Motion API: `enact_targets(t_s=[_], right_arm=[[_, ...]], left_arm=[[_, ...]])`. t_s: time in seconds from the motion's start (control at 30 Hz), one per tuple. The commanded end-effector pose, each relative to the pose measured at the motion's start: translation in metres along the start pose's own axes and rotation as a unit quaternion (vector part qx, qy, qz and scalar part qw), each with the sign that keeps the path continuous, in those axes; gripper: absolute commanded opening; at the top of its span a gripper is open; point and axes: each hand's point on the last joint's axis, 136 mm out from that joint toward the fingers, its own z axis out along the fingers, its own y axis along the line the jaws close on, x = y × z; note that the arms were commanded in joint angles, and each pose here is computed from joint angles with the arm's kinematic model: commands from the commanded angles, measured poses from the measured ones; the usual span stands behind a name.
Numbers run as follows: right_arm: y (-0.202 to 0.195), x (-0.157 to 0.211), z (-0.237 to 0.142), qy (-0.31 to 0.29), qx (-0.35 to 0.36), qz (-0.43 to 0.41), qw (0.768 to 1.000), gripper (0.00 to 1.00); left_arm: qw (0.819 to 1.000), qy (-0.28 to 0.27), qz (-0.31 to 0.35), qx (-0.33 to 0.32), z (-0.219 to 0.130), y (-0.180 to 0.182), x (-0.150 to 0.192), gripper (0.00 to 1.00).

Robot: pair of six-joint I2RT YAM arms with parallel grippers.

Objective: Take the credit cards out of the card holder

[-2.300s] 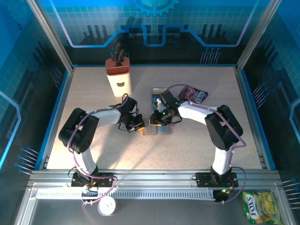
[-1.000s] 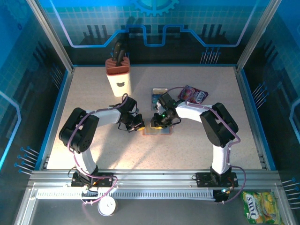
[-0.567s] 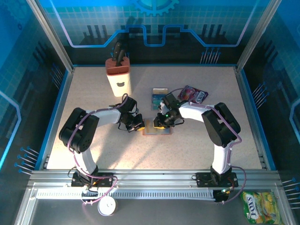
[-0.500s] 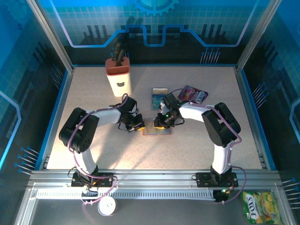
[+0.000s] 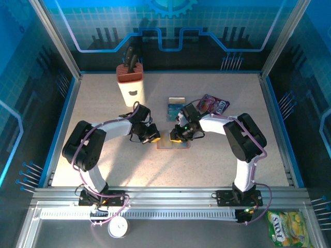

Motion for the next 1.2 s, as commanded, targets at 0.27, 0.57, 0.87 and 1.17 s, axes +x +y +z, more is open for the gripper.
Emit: enact_targets(t_s=[0.27,0.57,0.87,1.17], right_arm=[[-0.004,0.002,-0.002,-0.006,-0.022,0.020,1.000,0.24],[-0.004,0.002,-0.005,-0.009,-0.026,0.022,0.999,0.24],[-0.006,0.005,-0.004,-0.007,-0.028,0.025,0.999,0.24],[0.001,0.002,-0.009,-0.015,-0.037,0.020,0.999,0.24]], left_arm=[[0.998,0.015,-0.007,0.060,0.001,-0.028,0.001,0.20],[0.997,0.034,-0.011,0.071,0.013,-0.030,0.004,0.22],[0.996,0.048,-0.015,0.070,0.023,-0.030,0.006,0.22],[0.995,0.052,-0.005,0.086,0.020,-0.044,0.007,0.18]])
